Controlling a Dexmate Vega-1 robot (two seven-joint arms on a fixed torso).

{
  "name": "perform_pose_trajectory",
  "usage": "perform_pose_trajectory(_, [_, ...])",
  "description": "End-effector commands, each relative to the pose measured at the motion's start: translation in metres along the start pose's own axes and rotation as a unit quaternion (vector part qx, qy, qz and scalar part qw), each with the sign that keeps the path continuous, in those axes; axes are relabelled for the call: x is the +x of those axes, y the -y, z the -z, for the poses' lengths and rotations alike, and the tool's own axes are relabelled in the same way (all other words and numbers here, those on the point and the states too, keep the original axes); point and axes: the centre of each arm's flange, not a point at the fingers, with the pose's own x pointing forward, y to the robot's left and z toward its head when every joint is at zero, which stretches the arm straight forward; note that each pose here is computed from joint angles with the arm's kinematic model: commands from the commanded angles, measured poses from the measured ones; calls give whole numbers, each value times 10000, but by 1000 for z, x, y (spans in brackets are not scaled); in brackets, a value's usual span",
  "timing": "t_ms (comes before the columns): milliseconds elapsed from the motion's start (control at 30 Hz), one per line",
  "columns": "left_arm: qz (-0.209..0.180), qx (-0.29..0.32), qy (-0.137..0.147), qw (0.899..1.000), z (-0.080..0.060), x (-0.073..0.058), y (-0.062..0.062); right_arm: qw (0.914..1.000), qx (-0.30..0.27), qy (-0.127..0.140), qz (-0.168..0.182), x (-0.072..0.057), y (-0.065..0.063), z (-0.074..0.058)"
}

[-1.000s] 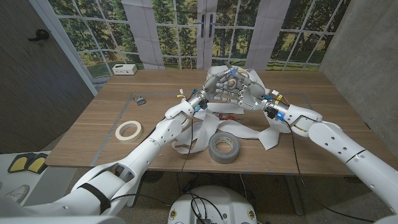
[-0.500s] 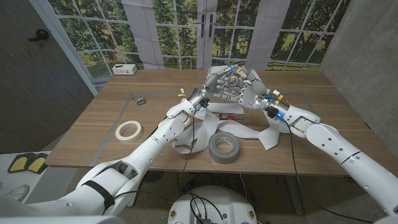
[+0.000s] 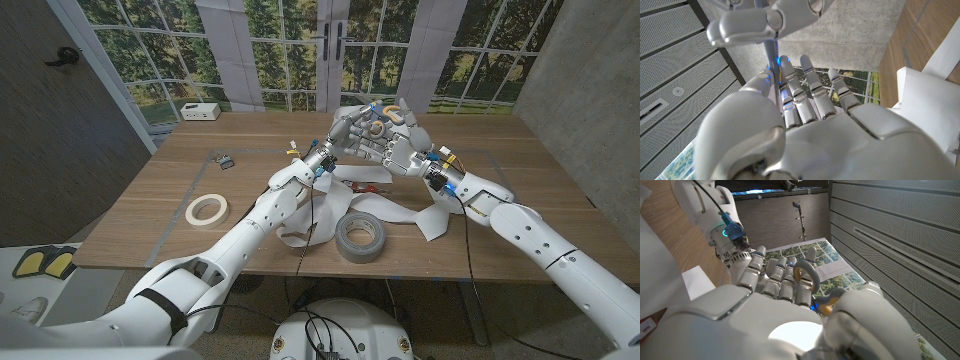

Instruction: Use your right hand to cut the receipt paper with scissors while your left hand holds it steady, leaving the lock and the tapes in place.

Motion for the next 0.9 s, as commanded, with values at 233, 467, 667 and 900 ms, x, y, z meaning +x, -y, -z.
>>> perform_pose_trajectory(233, [-281, -305, 130, 9991, 8, -4, 3, 9994, -261, 212, -24, -7, -3, -5])
perform_pose_trajectory(467, [-232, -258, 189, 9992, 8, -3, 4, 9996, -9, 296, 25, -10, -2, -3])
perform_pose_trajectory(667, [-135, -213, 191, 9995, 8, -1, 6, 9996, 46, 277, 44, -12, -3, -1])
perform_pose_trajectory(900, [-57, -172, 205, 9996, 8, 0, 8, 9995, -64, 222, -207, -9, -5, -2])
